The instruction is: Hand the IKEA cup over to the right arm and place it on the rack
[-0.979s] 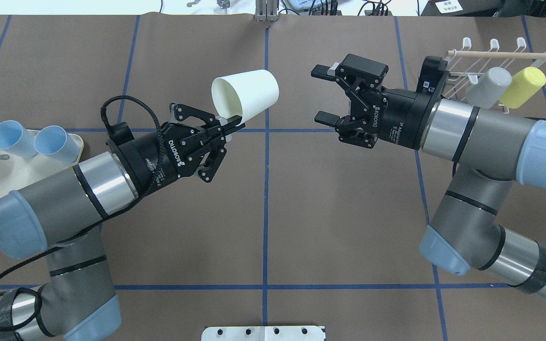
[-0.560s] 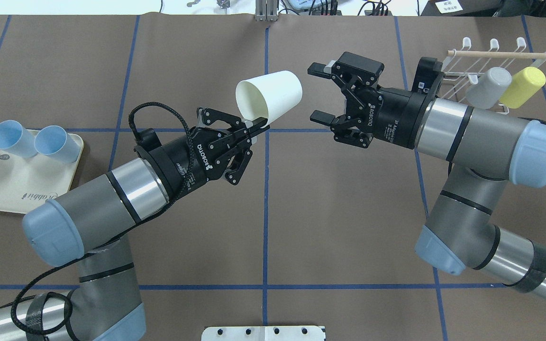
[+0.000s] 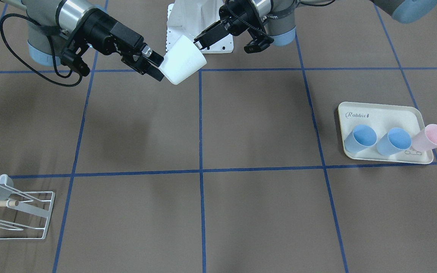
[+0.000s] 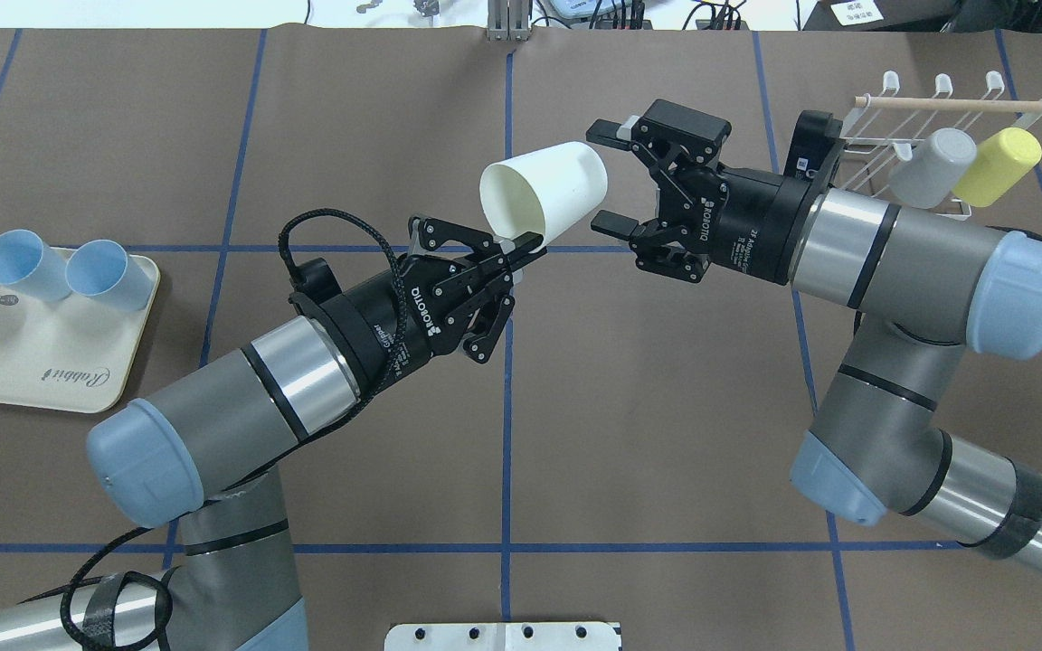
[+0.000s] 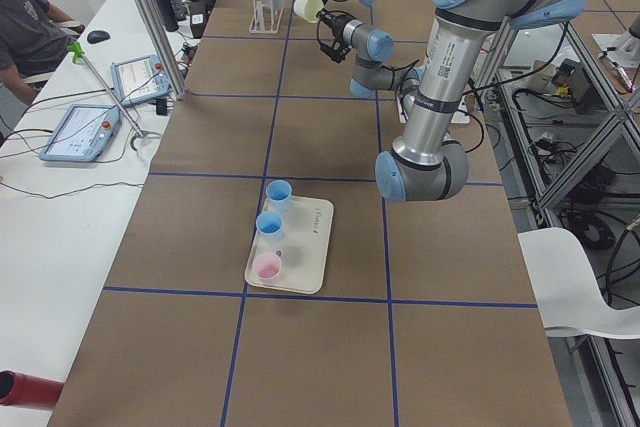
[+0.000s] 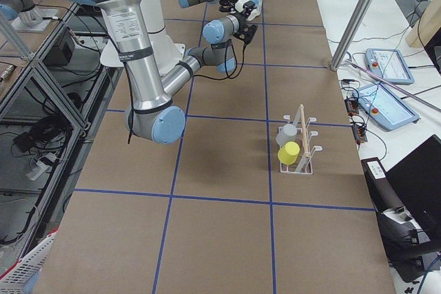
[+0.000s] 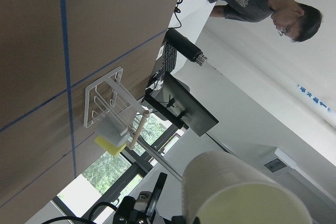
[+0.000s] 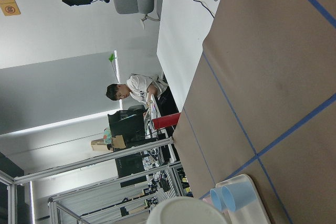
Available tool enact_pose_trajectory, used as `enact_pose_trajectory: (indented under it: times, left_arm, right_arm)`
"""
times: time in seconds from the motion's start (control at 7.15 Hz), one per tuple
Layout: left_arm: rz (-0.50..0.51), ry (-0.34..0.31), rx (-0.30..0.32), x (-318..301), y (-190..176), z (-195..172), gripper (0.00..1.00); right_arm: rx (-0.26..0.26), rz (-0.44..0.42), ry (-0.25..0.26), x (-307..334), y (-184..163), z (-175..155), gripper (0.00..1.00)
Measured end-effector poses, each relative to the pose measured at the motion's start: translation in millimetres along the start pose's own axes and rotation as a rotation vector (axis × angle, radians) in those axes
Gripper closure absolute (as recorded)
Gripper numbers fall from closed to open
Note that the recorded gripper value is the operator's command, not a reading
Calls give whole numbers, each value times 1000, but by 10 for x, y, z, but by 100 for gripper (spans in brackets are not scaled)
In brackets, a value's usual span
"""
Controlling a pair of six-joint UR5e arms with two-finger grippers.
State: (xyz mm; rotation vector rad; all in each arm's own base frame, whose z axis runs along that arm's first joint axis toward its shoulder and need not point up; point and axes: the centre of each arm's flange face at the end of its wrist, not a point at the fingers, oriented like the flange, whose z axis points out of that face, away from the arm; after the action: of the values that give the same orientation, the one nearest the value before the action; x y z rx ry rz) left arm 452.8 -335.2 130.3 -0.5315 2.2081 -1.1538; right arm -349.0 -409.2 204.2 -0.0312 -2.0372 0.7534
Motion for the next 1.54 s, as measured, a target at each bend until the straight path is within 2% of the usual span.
enact_pose_trajectory:
  times: [0.56,1.54]
  left_arm:
    - [-4,2,4,-99,95,139,100]
    - [-9,-9,0,-173,148,156,100]
  right_arm:
    - [-1,1,1,6,6,6,0]
    - [-4,2,3,19,22,12,0]
